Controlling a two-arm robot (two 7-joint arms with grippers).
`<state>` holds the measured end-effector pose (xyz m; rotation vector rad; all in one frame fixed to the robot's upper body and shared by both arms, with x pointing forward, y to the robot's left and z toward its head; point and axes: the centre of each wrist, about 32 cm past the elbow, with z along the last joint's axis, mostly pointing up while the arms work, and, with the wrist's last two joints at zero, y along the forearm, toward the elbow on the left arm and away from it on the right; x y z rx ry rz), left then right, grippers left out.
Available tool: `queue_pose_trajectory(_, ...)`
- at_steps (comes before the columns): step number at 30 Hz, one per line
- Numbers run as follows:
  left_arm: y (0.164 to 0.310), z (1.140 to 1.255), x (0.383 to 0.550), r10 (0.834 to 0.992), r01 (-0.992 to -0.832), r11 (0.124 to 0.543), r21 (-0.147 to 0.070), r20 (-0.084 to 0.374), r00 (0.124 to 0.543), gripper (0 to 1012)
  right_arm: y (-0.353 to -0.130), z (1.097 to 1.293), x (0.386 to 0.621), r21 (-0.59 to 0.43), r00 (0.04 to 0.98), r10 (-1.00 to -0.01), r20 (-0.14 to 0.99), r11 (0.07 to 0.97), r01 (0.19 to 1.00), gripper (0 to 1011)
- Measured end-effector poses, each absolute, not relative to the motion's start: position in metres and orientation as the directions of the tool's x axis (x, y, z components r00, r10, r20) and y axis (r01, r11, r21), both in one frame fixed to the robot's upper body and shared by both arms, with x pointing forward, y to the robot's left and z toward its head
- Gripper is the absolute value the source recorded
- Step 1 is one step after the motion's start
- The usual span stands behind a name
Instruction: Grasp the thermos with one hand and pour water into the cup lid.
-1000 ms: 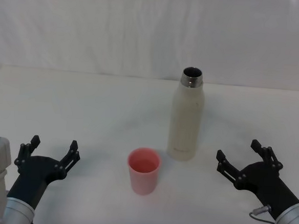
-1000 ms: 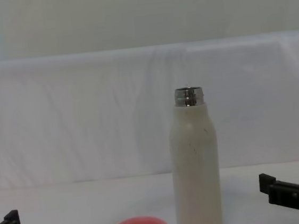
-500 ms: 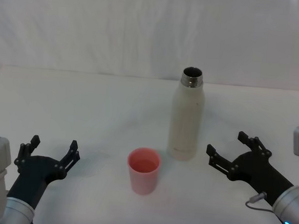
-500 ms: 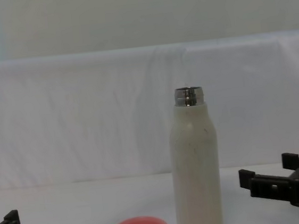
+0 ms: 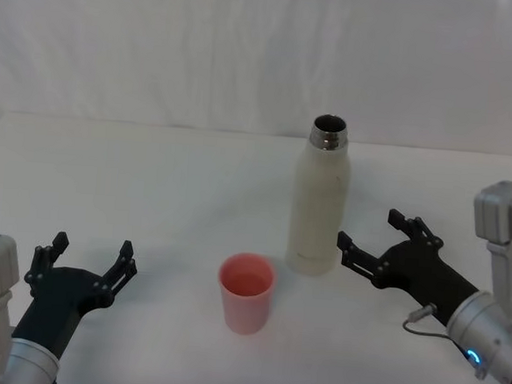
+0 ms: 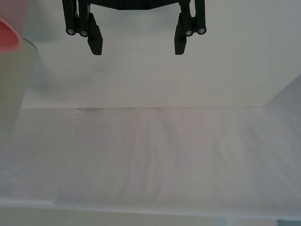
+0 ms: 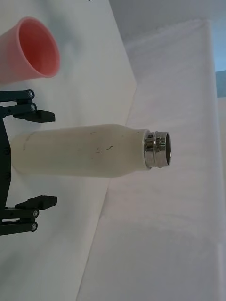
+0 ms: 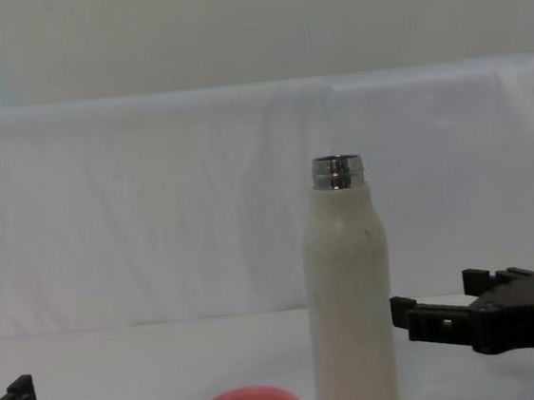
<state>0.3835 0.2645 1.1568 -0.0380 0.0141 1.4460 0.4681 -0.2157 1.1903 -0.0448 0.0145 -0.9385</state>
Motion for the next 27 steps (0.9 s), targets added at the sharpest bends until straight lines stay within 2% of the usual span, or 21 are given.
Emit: queue_pose_trajectory(27, 0.265, 1.157, 0.384, 0.992, -0.992, 0.124, -0.018, -0.033, 0.125, 1001, -0.204, 1.189, 0.502, -0.058, 0.613, -0.79, 0.001, 0.612, 0.789, 1000)
